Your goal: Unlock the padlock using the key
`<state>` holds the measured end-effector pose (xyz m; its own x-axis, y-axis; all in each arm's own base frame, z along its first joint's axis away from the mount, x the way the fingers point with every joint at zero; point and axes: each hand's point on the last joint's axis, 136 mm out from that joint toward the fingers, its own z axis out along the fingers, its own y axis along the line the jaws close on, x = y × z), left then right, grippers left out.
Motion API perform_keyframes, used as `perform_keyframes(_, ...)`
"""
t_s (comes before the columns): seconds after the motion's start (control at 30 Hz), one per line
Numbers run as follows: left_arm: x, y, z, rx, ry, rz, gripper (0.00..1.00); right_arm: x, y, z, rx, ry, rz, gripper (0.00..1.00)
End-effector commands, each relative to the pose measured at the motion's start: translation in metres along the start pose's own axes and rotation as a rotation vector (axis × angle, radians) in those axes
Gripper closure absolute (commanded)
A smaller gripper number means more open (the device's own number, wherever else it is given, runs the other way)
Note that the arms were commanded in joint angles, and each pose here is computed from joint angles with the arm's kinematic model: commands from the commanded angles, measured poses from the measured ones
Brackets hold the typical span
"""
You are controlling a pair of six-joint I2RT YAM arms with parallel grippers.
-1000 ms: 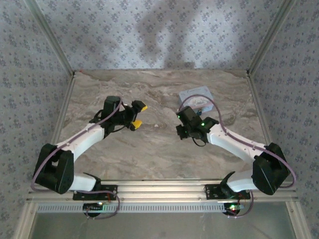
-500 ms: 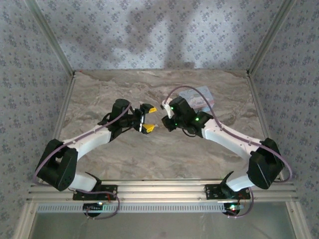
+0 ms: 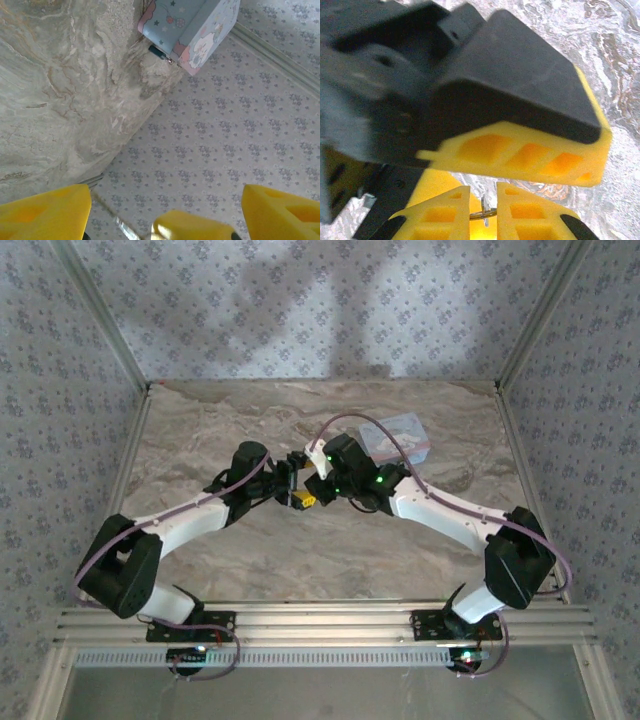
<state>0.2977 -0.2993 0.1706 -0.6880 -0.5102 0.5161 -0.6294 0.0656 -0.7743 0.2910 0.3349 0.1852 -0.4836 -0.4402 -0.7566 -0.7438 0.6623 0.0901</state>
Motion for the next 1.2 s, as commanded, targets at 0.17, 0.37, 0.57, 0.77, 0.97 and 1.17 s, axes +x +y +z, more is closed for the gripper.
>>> perform_keyframes(0.17, -0.003, 0.001, 0.002, 0.016, -0.011, -0.047, 0.31, -0.008, 0.014, -0.012, -0.065, -0.065, -0.029, 0.83)
perform_keyframes(0.37, -0.005, 0.004, 0.002, 0.018, -0.015, -0.056, 0.37, -0.007, 0.014, -0.016, -0.063, -0.078, -0.025, 0.83)
perform_keyframes(0.57, -0.004, 0.002, 0.001, 0.023, -0.014, -0.055, 0.43, -0.008, 0.016, -0.019, -0.071, -0.096, -0.022, 0.83)
perform_keyframes(0.77, -0.004, 0.003, 0.001, 0.023, -0.015, -0.055, 0.5, -0.008, 0.016, -0.019, -0.077, -0.097, -0.021, 0.82)
perform_keyframes(0.97, -0.004, 0.004, 0.001, 0.02, -0.016, -0.055, 0.61, -0.009, 0.017, -0.019, -0.08, -0.104, -0.017, 0.83)
perform_keyframes(1.17, -0.005, 0.006, 0.001, 0.013, -0.017, -0.059, 0.73, -0.009, 0.016, -0.02, -0.075, -0.113, -0.012, 0.82)
